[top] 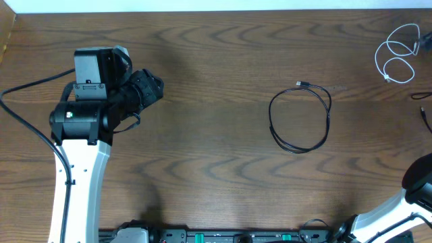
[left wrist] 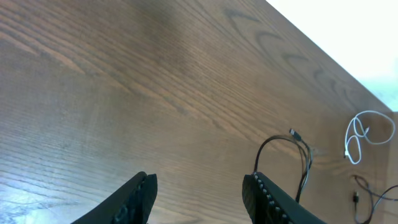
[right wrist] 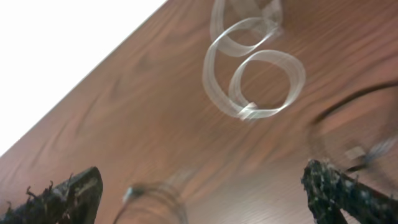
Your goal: Untangle cables
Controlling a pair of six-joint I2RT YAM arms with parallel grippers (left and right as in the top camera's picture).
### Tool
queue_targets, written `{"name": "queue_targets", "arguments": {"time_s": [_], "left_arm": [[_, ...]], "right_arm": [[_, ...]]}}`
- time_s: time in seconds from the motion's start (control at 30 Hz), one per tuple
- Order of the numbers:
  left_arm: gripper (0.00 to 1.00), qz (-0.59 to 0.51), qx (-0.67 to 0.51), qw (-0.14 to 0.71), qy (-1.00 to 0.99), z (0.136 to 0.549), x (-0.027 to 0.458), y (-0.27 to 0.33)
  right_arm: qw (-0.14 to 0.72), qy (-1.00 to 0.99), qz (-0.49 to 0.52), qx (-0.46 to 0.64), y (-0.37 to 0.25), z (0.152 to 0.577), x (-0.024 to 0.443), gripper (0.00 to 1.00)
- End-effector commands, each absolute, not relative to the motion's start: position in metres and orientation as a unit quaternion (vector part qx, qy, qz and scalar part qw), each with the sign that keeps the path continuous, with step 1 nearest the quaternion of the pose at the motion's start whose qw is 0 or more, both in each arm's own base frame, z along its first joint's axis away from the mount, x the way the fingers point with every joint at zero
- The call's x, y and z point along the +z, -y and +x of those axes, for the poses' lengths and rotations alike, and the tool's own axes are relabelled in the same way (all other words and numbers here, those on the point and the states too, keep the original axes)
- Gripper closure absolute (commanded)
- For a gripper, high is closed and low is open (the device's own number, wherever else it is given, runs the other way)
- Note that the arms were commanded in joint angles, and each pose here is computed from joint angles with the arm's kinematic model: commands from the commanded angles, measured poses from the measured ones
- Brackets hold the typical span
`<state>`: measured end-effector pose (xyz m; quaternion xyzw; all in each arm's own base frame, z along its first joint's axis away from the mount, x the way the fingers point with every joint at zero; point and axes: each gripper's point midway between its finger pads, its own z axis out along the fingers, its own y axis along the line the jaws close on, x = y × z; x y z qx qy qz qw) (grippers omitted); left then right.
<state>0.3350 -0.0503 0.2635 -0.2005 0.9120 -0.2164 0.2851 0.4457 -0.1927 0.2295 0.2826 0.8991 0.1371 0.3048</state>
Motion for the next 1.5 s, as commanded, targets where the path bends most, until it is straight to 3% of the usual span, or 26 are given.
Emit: {"name": "queue_targets", "arguments": {"time_s": [0.0,0.3,0.57,0.63,0.83,0.97,1.1,1.2,1.33,1.47], "left_arm": [[0.50,-0.188,-0.203,0.288,-0.917,0.335,0.262,0.047],[0.50,-0.196,-0.182,0.278,-0.923,0.332,0.249,0.040],[0.49,-0.176,-0.169,0.283,-0.928,0.332,0.248,0.038],[0.49,-0.162,-0.165,0.286,-0.930,0.332,0.248,0.038],[0.49,-0.162,-0.163,0.275,-0.934,0.332,0.242,0.038],[0.49,-0.164,-0.161,0.264,-0.937,0.333,0.236,0.038],[0.49,-0.166,-0.159,0.256,-0.939,0.334,0.232,0.038],[0.49,-0.167,-0.158,0.251,-0.940,0.334,0.229,0.038],[0.49,-0.163,-0.156,0.246,-0.943,0.333,0.226,0.038],[0.49,-0.159,-0.155,0.247,-0.943,0.333,0.226,0.038]], "right_arm": [[0.286,-0.918,0.176,0.209,0.119,0.445,0.245,0.01],[0.172,-0.975,-0.019,0.137,0.044,0.419,0.182,0.01],[0.082,-0.994,-0.040,0.054,0.047,0.388,0.104,0.02],[0.077,-0.994,-0.040,0.065,0.042,0.383,0.087,0.10],[0.070,-0.991,-0.045,0.104,0.019,0.372,0.053,0.46],[0.067,-0.991,-0.043,0.103,0.012,0.369,0.040,0.51],[0.074,-0.992,-0.013,0.104,0.011,0.371,0.033,0.77],[0.079,-0.992,-0.017,0.101,0.006,0.370,0.024,0.75],[0.079,-0.996,-0.005,0.044,0.014,0.368,0.010,0.62],[0.095,-0.995,-0.004,0.029,0.012,0.377,0.011,0.62]]}}
